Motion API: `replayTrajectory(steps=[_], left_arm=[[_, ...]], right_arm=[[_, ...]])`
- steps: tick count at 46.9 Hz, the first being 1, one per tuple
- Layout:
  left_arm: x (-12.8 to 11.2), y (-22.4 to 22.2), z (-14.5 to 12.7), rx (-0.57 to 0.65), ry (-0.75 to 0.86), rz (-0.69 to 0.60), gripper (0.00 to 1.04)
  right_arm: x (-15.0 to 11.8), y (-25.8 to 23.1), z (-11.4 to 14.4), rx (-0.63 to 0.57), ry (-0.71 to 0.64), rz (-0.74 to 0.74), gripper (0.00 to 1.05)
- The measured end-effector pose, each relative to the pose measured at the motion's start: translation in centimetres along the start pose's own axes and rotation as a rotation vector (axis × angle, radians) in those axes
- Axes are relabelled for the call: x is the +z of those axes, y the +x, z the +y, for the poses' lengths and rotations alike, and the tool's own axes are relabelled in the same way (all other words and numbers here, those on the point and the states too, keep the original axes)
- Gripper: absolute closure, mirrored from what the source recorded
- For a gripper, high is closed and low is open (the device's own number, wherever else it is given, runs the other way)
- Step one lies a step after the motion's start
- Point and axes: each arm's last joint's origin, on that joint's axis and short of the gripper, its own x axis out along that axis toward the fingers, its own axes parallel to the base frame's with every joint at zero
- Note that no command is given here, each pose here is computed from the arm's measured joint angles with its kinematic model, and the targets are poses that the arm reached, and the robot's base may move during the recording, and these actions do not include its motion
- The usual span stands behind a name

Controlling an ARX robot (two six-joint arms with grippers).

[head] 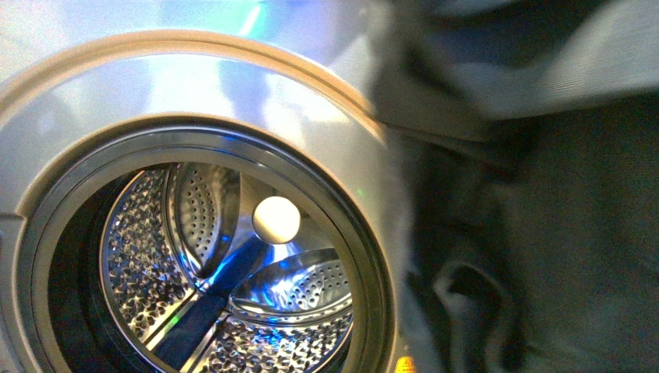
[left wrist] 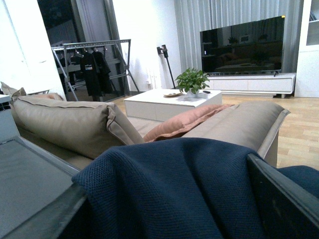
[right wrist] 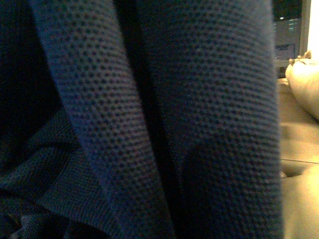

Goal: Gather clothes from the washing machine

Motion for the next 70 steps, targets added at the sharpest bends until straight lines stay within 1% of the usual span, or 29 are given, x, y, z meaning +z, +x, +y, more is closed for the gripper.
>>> replayTrajectory(steps=[4, 6, 7, 10, 15, 20, 24, 27, 32, 34, 40, 45, 49, 51, 54, 57, 59, 61, 63, 64, 68, 70], left_arm=[[0.0, 0.0, 0.0, -0.002, 0.000, -0.002, 0.10], [0.1, 0.0, 0.0, -0.003, 0.001, -0.003, 0.05], [0.1, 0.0, 0.0, -0.002, 0.001, -0.003, 0.05], [0.1, 0.0, 0.0, -0.002, 0.001, -0.004, 0.07], [0.2, -0.1, 0.0, -0.001, 0.002, -0.008, 0.07], [0.3, -0.1, 0.0, -0.001, 0.002, -0.008, 0.07], [0.3, -0.1, 0.0, -0.001, 0.002, -0.008, 0.07], [0.3, -0.1, 0.0, -0.001, 0.002, -0.008, 0.07], [0.3, -0.1, 0.0, -0.001, 0.002, -0.008, 0.07], [0.3, -0.1, 0.0, -0.001, 0.002, -0.008, 0.07], [0.3, -0.1, 0.0, -0.002, 0.002, -0.008, 0.07], [0.3, -0.1, 0.0, -0.002, 0.002, -0.008, 0.07], [0.3, -0.1, 0.0, -0.001, 0.002, -0.008, 0.07], [0.3, -0.1, 0.0, -0.001, 0.002, -0.008, 0.07], [0.3, -0.1, 0.0, -0.001, 0.002, -0.008, 0.07], [0.3, -0.1, 0.0, -0.001, 0.002, -0.008, 0.07], [0.3, -0.1, 0.0, -0.001, 0.002, -0.008, 0.07], [0.3, -0.1, 0.0, -0.001, 0.002, -0.008, 0.07], [0.3, -0.1, 0.0, -0.001, 0.002, -0.008, 0.07], [0.3, -0.1, 0.0, -0.001, 0.002, -0.008, 0.07], [0.3, -0.1, 0.0, -0.001, 0.002, -0.008, 0.07], [0.3, -0.1, 0.0, -0.002, 0.002, -0.008, 0.07]], right_arm=[[0.6, -1.0, -0.6, -0.021, -0.002, -0.007, 0.97], [1.0, -1.5, -1.1, -0.035, -0.003, -0.014, 0.97], [1.1, -1.7, -1.3, -0.040, 0.001, -0.015, 0.97], [1.6, -2.4, -2.2, -0.064, 0.002, -0.021, 0.97], [2.2, -3.6, -4.6, -0.133, 0.009, -0.018, 0.97], [2.8, -4.9, -7.7, -0.226, 0.026, -0.011, 0.97], [3.9, -6.9, -10.5, -0.307, 0.039, -0.026, 0.97], [4.8, -8.4, -11.4, -0.347, 0.042, -0.040, 0.97], [6.0, -10.8, -12.0, -0.395, 0.020, -0.042, 0.97], [5.8, -12.0, -12.1, -0.417, 0.019, -0.014, 0.97], [2.9, -14.6, -12.7, -0.467, 0.057, 0.090, 0.97], [-0.8, -16.8, -14.3, -0.545, 0.139, 0.186, 0.97], [-4.1, -18.6, -15.8, -0.630, 0.199, 0.262, 0.97], [-5.0, -19.1, -16.3, -0.650, 0.206, 0.286, 0.97], [-7.1, -20.1, -17.3, -0.691, 0.231, 0.341, 0.97], [-9.1, -20.8, -18.2, -0.721, 0.246, 0.393, 0.97], [-9.9, -21.0, -18.6, -0.729, 0.248, 0.411, 0.97], [-11.8, -21.3, -19.5, -0.756, 0.249, 0.461, 0.97], [-13.0, -21.3, -20.1, -0.772, 0.249, 0.494, 0.97], [-13.2, -21.3, -20.1, -0.774, 0.245, 0.499, 0.97], [-16.0, -21.5, -21.0, -0.799, 0.279, 0.576, 0.97], [-18.0, -21.6, -21.2, -0.810, 0.327, 0.631, 0.86]])
